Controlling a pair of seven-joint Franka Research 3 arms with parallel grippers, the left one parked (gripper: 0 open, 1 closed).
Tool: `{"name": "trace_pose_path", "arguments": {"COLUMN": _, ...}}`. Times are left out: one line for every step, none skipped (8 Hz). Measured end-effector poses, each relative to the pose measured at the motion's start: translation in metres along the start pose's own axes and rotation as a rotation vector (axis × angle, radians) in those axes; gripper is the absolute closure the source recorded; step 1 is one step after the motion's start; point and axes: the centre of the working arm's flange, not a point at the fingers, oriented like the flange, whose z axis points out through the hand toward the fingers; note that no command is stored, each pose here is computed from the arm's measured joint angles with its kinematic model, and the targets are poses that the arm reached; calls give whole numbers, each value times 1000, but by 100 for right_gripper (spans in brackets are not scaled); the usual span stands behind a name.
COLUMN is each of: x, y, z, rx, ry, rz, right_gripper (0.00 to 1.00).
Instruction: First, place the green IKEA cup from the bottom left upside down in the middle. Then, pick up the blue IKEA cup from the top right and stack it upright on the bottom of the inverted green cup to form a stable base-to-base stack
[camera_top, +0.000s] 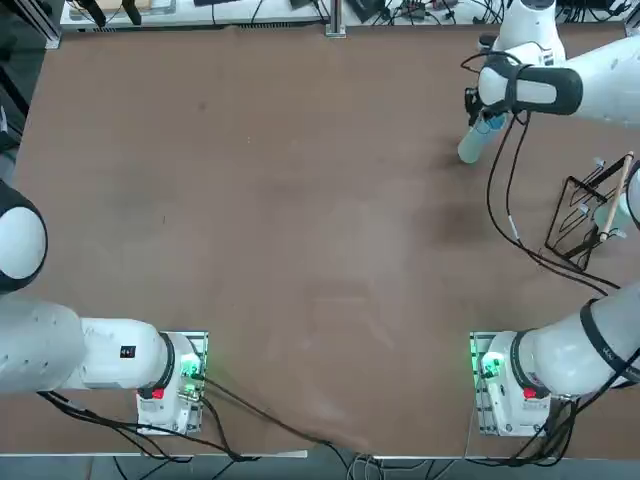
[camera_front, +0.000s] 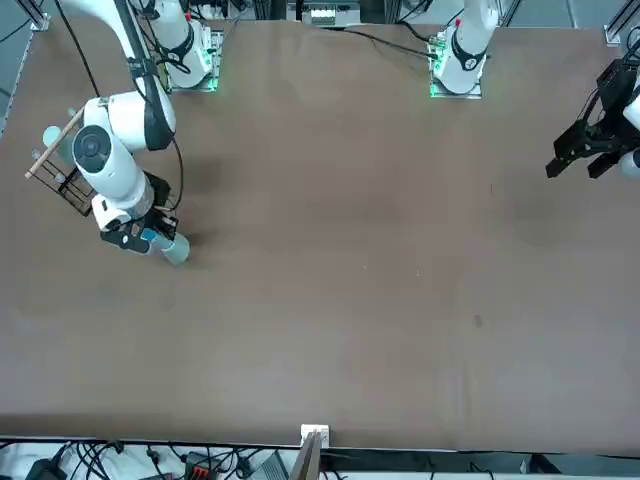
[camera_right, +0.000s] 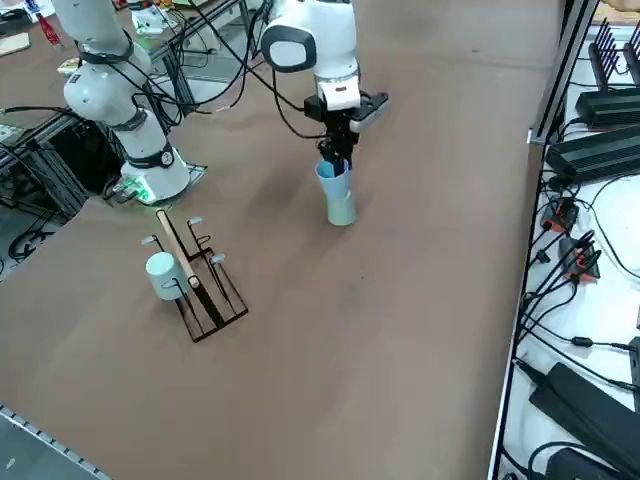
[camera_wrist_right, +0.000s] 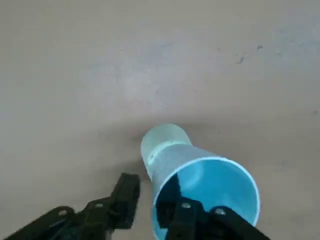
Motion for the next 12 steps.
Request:
{"name": "trace_pose_path", "arguments": {"x": 0, "y": -1, "z": 2, "rx": -2, "ry": 0, "rz": -5, "right_gripper": 45}}
{"name": "trace_pose_path", "arguments": {"x": -1, "y": -3, "z": 2, "rx": -3, "ry": -1, "rz": -9, "right_gripper": 28}}
{"name": "trace_pose_path", "arguments": {"x": -1, "y": -5, "z": 2, "rx": -2, "ry": 1, "rz": -11, "right_gripper": 10}}
{"name": "trace_pose_path", "arguments": {"x": 0, "y": -6, "z": 0, "rx": -1, "ry": 5, "rz": -13, "right_gripper": 0}}
{"name": "trace_pose_path", "arguments": {"x": 0, "y": -8, "z": -3, "rx": 1, "ry": 10, "rz": -16, "right_gripper": 0}}
{"name": "trace_pose_path", "arguments": {"x": 0, "y": -12, "z": -5, "rx": 3, "ry": 13, "rz": -22, "right_gripper": 0}}
{"name": "trace_pose_path", "arguments": {"x": 0, "y": -14, "z": -7, "rx": 4, "ry": 16, "rz": -26, "right_gripper": 0}}
{"name": "trace_pose_path", "arguments": {"x": -1, "y": -16, "z": -11, "rx": 4, "ry": 17, "rz": -28, "right_gripper": 0}}
{"name": "trace_pose_path", "arguments": {"x": -1, "y": -15, "z": -16, "rx": -2, "ry": 7, "rz": -28, "right_gripper": 0}}
{"name": "trace_pose_path", "arguments": {"x": 0, "y": -15, "z": -24, "rx": -9, "ry": -4, "rz": -28, "right_gripper": 0}}
{"name": "trace_pose_path", "arguments": {"x": 0, "y": -18, "z": -31, "rx": -12, "ry": -8, "rz": -33, "right_gripper": 0}}
{"name": "trace_pose_path", "arguments": {"x": 0, "y": -21, "z": -36, "rx": -13, "ry": -7, "rz": -38, "right_gripper": 0}}
